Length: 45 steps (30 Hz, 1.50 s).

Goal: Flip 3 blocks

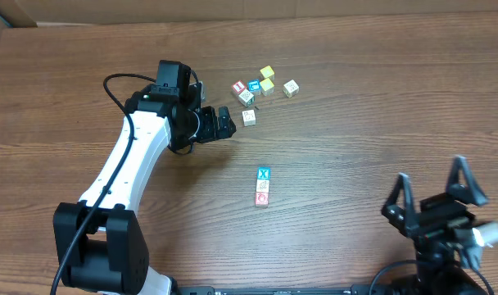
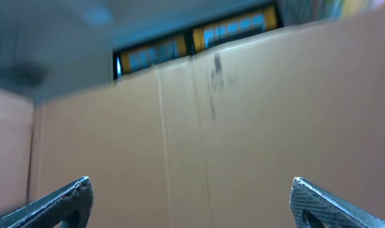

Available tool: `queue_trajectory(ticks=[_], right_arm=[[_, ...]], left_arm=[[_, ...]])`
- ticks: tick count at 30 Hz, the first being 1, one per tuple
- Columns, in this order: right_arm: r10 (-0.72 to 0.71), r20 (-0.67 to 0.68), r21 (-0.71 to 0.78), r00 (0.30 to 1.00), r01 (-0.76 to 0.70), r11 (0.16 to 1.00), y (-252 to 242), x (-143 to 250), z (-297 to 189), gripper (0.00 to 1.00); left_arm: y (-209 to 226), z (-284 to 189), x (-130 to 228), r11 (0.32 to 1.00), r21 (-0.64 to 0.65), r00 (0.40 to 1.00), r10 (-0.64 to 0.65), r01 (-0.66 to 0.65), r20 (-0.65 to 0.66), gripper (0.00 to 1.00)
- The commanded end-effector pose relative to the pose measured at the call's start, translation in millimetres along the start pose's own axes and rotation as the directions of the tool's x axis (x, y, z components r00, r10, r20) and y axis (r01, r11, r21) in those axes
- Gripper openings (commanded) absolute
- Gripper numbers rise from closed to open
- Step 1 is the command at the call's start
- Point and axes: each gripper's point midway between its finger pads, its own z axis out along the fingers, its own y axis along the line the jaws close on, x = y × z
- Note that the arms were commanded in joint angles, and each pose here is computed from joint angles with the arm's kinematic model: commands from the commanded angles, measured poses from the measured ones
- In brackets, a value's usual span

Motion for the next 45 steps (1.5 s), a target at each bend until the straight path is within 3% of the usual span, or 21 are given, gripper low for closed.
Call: queue_trajectory(ticks=[1, 7, 15, 19, 45], right_arm=[[-0.036, -0.068, -0.018, 0.997, 0.035, 0.999, 0.4, 24.3, -4.1, 1.00], [-0.024, -0.283, 0.025, 0.959, 0.033, 0.999, -12.0, 82.9, -16.0, 1.00], [0.007, -0.593, 0.120, 0.805, 0.079, 0.990, -34.9, 158.7, -55.9, 1.00], [-0.067, -0.597, 0.071, 0.799, 0.136, 0.988, -33.8, 158.0, -55.3, 1.00], [-0.066, -0.598, 0.068, 0.799, 0.133, 0.989, -33.2, 158.2, -55.3, 1.00]], left_arm=[[-5.8, -6.3, -3.5, 1.000, 0.018, 1.000, -0.005, 0.005, 0.018, 1.00], [-5.8, -6.3, -3.5, 1.000, 0.018, 1.000, -0.005, 0.005, 0.018, 1.00], [-5.8, -6.3, -3.5, 1.000, 0.018, 1.000, -0.005, 0.005, 0.018, 1.00], [-5.8, -6.3, -3.5, 1.000, 0.018, 1.000, -0.005, 0.005, 0.018, 1.00], [-5.8, -6.3, -3.5, 1.000, 0.018, 1.000, -0.005, 0.005, 0.018, 1.00]])
